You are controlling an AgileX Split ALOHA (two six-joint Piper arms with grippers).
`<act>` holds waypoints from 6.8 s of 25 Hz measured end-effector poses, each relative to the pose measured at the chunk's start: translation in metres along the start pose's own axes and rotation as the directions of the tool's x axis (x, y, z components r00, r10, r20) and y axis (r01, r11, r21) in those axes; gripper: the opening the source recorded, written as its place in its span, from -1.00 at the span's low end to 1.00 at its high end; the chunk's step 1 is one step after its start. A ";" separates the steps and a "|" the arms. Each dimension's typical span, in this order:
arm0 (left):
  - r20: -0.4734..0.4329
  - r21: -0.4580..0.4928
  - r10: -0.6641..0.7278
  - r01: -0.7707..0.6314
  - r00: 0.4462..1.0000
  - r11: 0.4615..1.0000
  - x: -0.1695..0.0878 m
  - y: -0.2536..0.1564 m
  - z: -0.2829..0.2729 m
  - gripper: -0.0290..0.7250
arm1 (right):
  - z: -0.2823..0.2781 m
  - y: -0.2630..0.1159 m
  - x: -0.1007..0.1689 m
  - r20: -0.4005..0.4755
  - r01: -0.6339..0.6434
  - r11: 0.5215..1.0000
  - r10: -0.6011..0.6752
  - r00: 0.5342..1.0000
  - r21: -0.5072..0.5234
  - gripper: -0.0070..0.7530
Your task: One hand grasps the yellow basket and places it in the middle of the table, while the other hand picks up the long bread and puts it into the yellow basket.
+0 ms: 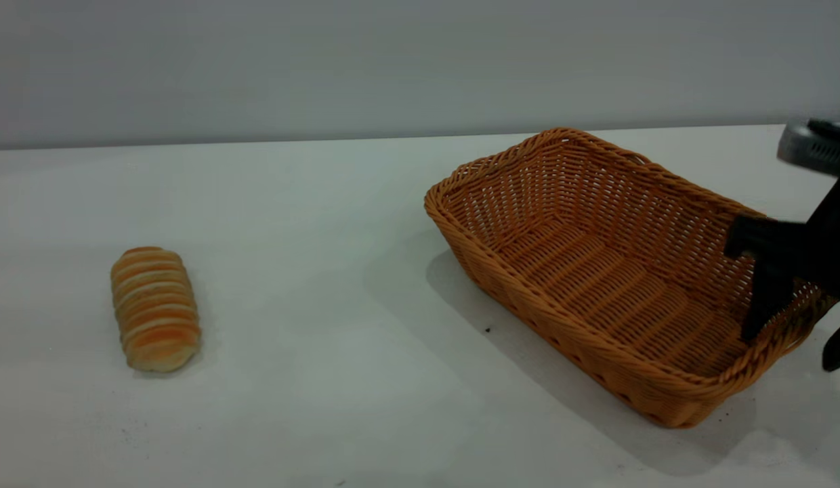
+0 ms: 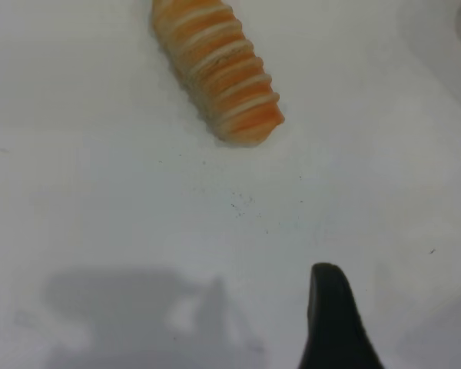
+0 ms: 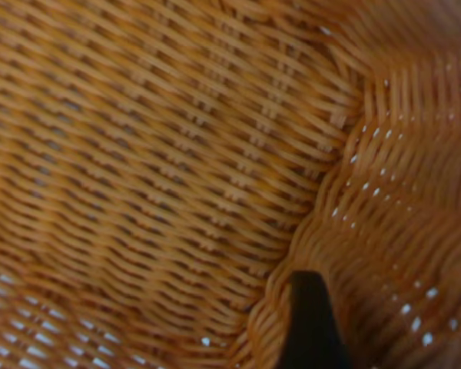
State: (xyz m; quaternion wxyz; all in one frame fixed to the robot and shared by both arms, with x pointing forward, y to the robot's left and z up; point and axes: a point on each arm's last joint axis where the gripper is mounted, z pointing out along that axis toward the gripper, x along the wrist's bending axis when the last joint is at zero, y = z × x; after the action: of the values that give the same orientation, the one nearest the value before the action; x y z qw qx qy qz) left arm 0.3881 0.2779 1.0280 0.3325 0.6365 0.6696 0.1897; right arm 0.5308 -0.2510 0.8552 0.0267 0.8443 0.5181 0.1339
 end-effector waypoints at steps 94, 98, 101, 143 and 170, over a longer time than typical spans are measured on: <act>-0.148 0.379 -0.063 0.116 0.987 0.918 0.028 0.042 0.296 0.41 | -0.292 -0.059 0.065 -0.346 0.695 0.571 -0.820 0.457 -0.437 0.43; -0.152 0.409 -0.062 0.120 0.986 0.905 0.030 0.037 0.308 0.34 | -0.309 -0.070 0.055 -0.338 0.687 0.550 -0.835 0.435 -0.475 0.43; -0.153 0.414 -0.062 0.121 0.986 0.902 0.031 0.035 0.311 0.03 | -0.319 -0.076 0.050 -0.331 0.675 0.540 -0.842 0.427 -0.503 0.43; 0.312 0.315 0.226 -0.324 0.923 0.892 -0.153 0.030 0.264 -0.50 | -0.348 -0.100 0.023 -0.277 0.667 0.496 -0.867 0.413 -0.557 0.43; 0.393 0.046 0.394 -0.446 0.831 0.894 -0.086 0.138 0.070 0.55 | -0.282 -0.169 -0.094 0.011 0.665 0.521 -0.783 0.622 -0.535 0.43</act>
State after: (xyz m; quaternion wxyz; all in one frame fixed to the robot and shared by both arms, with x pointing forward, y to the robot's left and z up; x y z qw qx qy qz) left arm 0.5340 0.1983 1.0893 0.3597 0.8135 0.4485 0.0873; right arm 0.2725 -0.2819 1.0767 0.2326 0.4903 0.7706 0.3341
